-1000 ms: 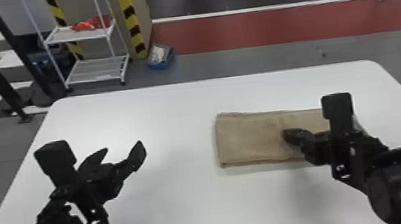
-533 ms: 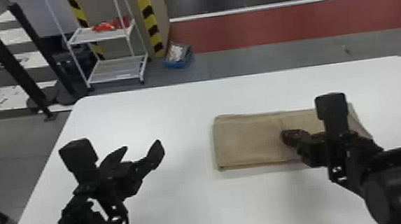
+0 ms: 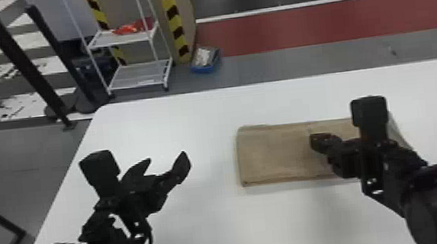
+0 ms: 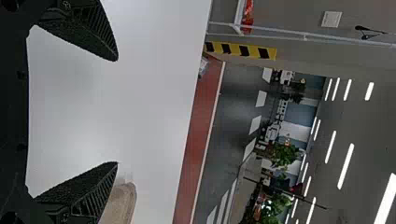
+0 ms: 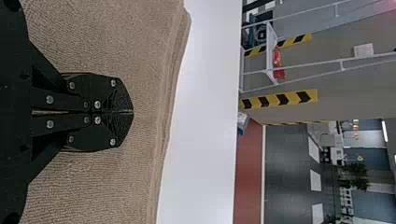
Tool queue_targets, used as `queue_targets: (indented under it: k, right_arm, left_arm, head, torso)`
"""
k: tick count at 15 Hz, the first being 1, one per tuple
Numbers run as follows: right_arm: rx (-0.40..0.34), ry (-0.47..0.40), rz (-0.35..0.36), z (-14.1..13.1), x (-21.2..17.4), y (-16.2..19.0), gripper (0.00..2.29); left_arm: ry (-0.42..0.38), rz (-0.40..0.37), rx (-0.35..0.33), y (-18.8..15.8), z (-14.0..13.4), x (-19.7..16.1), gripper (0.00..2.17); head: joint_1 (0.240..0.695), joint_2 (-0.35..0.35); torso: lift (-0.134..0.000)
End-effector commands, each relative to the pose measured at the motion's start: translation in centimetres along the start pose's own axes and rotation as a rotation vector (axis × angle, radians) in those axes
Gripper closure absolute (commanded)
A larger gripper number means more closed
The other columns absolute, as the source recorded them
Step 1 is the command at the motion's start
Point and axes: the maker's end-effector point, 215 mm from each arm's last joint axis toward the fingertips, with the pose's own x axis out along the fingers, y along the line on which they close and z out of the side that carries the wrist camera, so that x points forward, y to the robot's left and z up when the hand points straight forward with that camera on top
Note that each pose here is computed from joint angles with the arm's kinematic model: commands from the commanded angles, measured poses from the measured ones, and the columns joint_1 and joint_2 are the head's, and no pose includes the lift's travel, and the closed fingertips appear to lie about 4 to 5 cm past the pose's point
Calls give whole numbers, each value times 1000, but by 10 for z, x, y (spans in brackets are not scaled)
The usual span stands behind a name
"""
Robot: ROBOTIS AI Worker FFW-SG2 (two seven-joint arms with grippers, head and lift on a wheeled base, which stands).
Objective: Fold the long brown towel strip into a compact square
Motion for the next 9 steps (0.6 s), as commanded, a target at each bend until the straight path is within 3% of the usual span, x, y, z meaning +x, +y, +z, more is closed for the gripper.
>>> queue_targets:
  k: [1, 3, 6, 7, 9]
  right_arm:
    - [33, -109, 16, 32, -21, -14, 1953]
    - [42, -156, 9, 51, -45, -47, 1612]
    - [59, -171, 2, 51, -82, -120, 255]
    - [69, -183, -3, 53, -93, -140, 36]
    - [75, -177, -45, 44, -119, -185, 22]
  left_arm:
    - [-13, 3, 0, 1, 4, 0, 87]
    - [-11, -5, 0, -4, 2, 1, 90]
    - [-14, -15, 16, -18, 1, 4, 90]
    - [-18, -23, 32, -27, 2, 7, 90]
    - [-27, -43, 59, -48, 2, 12, 90]
  head:
    - [695, 180]
    - [695, 174]
    - [695, 121]
    - [695, 98]
    - [695, 14]
  torso:
    - [-125]
    - [-125]
    - [-125]
    - [-125]
    - [-125]
